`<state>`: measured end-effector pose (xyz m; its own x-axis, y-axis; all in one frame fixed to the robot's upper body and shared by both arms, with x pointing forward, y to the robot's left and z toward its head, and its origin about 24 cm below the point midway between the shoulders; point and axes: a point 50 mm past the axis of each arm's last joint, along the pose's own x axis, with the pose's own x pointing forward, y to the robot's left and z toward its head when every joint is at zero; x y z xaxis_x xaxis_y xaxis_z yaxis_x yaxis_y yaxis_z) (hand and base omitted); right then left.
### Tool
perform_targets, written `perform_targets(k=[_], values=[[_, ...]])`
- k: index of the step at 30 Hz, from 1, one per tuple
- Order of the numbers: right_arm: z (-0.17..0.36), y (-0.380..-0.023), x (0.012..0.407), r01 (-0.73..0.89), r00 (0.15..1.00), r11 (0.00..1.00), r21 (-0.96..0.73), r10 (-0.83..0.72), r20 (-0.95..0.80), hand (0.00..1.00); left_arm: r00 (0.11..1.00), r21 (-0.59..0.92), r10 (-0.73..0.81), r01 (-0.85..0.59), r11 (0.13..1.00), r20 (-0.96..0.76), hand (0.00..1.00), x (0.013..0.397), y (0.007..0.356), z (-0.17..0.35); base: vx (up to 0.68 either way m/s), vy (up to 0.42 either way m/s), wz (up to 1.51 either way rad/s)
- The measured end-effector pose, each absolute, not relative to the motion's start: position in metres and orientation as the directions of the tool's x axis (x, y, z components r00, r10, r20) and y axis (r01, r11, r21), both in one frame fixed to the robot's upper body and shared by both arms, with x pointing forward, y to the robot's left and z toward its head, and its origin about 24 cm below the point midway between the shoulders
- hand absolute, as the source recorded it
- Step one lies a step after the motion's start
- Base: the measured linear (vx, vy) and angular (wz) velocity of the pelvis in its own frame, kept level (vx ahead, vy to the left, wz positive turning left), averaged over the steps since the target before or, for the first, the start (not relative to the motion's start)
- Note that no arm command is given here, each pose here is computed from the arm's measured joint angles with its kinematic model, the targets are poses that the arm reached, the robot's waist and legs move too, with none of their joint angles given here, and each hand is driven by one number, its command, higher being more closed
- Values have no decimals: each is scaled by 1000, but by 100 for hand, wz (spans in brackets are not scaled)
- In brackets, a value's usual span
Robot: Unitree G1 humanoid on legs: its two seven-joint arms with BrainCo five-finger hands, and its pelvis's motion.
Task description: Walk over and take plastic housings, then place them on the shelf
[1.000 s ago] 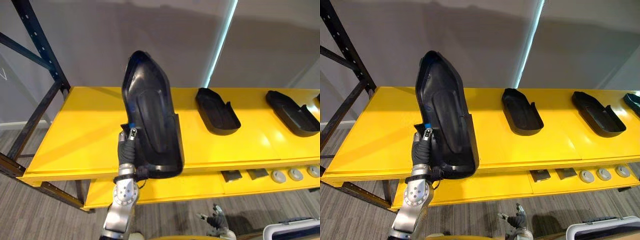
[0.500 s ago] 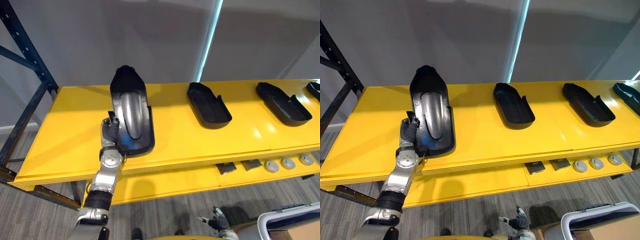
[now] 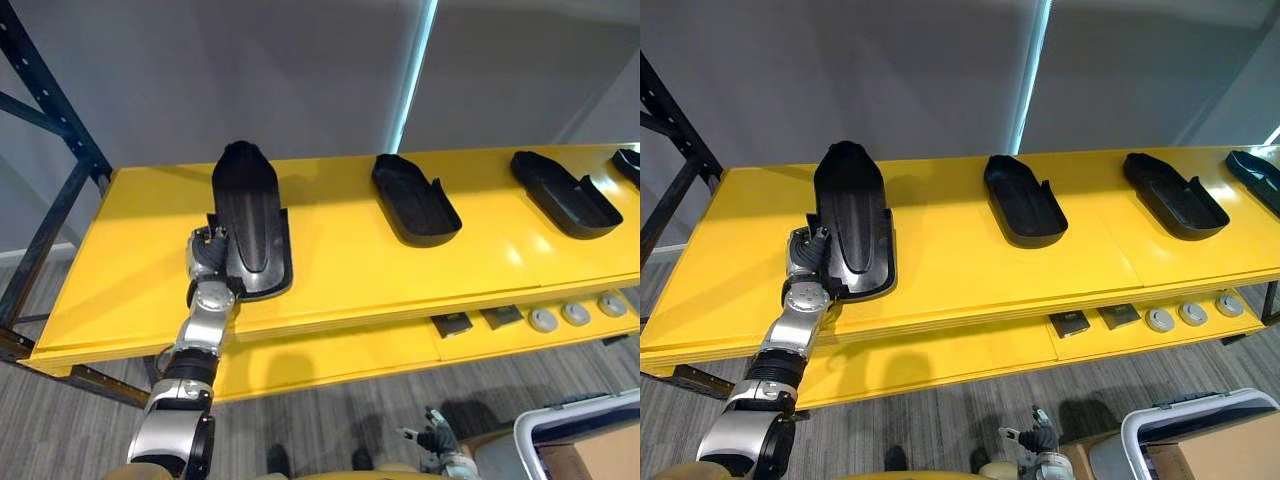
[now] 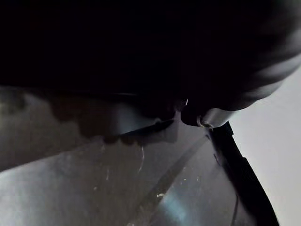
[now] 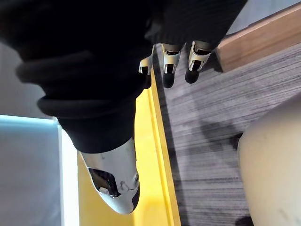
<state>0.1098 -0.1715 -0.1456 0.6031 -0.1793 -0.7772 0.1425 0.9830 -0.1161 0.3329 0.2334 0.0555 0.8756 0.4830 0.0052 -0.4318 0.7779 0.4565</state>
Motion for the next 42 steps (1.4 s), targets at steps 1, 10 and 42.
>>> perform_targets(k=[1, 10, 42], values=[[-146, -171, 110, 142, 602, 983, -116, -179, -778, 0, 870, 449, 492, -445, 775, 12, 0, 335, 234, 59, 59, -10, 4], [-145, -172, 115, 143, 609, 983, -118, -181, -772, 0, 833, 371, 550, -530, 763, 58, 0, 342, 234, 75, 25, -8, -1], [-146, -173, 101, 154, 601, 980, -122, -191, -776, 0, 967, 305, 125, -191, 933, 223, 100, 193, 134, 59, -4, 0, 4]])
